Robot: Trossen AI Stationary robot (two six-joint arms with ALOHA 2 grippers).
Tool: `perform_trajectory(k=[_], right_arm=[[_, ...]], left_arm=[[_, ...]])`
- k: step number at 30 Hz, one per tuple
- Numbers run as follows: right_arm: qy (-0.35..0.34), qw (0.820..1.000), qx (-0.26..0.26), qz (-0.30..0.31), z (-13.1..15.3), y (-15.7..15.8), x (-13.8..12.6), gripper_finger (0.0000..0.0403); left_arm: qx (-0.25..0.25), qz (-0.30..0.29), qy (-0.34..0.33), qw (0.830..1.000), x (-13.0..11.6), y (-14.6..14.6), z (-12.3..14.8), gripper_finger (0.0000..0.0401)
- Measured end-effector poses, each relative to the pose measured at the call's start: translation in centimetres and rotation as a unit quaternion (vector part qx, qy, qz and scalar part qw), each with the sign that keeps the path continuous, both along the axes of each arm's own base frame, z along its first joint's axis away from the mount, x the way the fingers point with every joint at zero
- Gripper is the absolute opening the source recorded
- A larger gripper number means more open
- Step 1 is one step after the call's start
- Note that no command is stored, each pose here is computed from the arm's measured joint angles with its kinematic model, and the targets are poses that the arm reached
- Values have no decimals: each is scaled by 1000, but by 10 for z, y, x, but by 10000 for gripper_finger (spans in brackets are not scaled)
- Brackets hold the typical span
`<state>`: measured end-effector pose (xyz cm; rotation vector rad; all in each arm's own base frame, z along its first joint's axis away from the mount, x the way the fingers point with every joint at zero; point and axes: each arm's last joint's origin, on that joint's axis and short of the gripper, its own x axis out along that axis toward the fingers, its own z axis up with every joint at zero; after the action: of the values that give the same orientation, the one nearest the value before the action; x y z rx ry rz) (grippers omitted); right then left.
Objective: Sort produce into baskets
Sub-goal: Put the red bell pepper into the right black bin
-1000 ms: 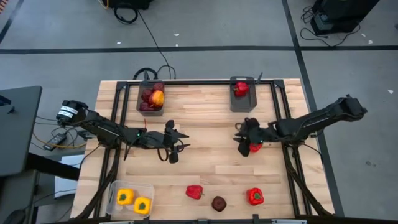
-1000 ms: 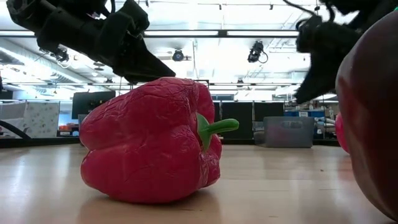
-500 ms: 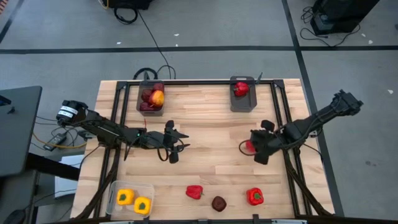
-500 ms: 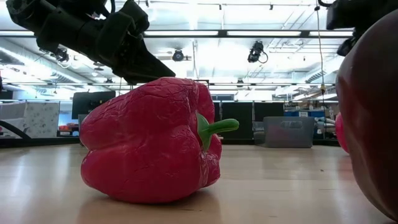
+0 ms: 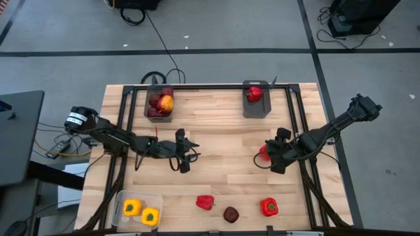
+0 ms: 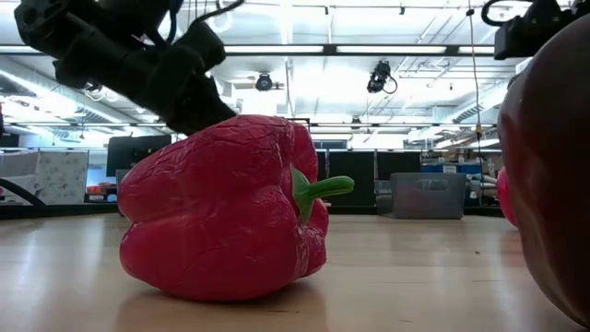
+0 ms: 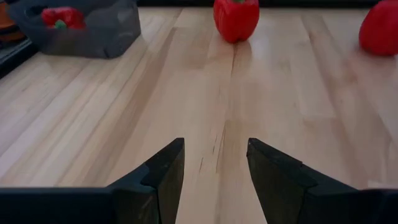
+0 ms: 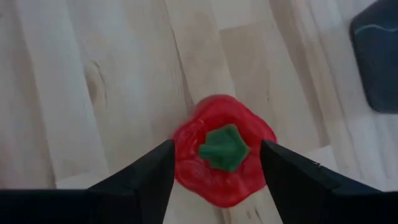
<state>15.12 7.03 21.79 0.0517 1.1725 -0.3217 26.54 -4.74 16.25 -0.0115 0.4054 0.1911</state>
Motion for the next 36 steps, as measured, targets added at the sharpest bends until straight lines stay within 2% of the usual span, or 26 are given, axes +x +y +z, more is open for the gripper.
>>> perform_trajectory(k=[9, 19, 36], right_arm=[[0, 1000, -3, 3, -8, -1, -1, 197], [-8, 1000, -8, -3, -19, -2, -1, 166], [-23, 1000, -20, -5, -18, -2, 0, 147]], left_arm=[[9, 12, 17, 1000, 5, 0, -15, 182], [12, 16, 11, 1000, 7, 0, -17, 182], [12, 15, 5, 1000, 7, 0, -16, 182]])
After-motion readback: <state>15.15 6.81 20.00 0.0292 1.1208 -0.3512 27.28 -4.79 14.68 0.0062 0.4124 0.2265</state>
